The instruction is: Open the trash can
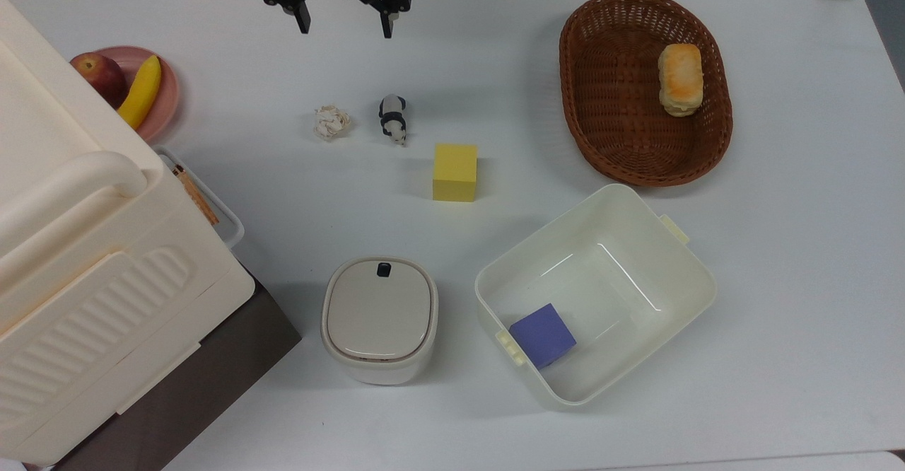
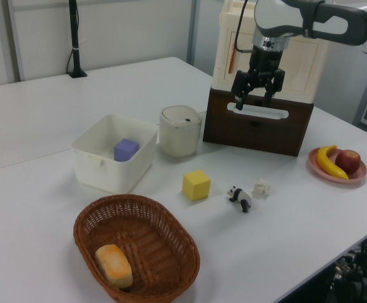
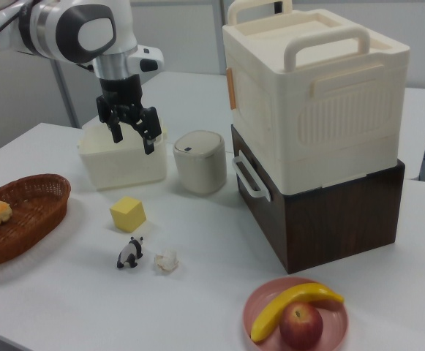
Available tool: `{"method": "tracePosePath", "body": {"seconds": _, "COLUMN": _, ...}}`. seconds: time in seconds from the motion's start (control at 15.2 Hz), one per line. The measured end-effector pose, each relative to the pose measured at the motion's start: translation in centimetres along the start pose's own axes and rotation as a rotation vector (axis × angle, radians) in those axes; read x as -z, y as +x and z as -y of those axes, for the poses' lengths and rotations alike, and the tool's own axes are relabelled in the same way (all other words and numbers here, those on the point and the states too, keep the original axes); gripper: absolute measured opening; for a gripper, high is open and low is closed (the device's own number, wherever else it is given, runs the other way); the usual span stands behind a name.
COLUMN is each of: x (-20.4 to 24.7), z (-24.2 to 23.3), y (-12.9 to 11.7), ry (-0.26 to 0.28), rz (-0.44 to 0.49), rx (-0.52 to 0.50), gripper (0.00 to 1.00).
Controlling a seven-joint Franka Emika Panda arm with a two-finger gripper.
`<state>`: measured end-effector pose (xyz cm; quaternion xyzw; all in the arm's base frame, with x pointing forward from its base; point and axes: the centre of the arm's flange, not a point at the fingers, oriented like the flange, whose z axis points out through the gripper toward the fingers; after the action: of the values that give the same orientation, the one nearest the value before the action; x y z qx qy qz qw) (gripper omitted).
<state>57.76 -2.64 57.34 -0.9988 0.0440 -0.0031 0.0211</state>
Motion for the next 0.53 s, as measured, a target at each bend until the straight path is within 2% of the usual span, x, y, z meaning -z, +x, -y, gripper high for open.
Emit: {"method": "tracePosePath", "body": {"seconds": 0.53, "x": -3.6, "z": 2.6, "y": 1.3, "ry": -0.003, "rz": 0.022, "rx": 0.039, "gripper": 1.0}}
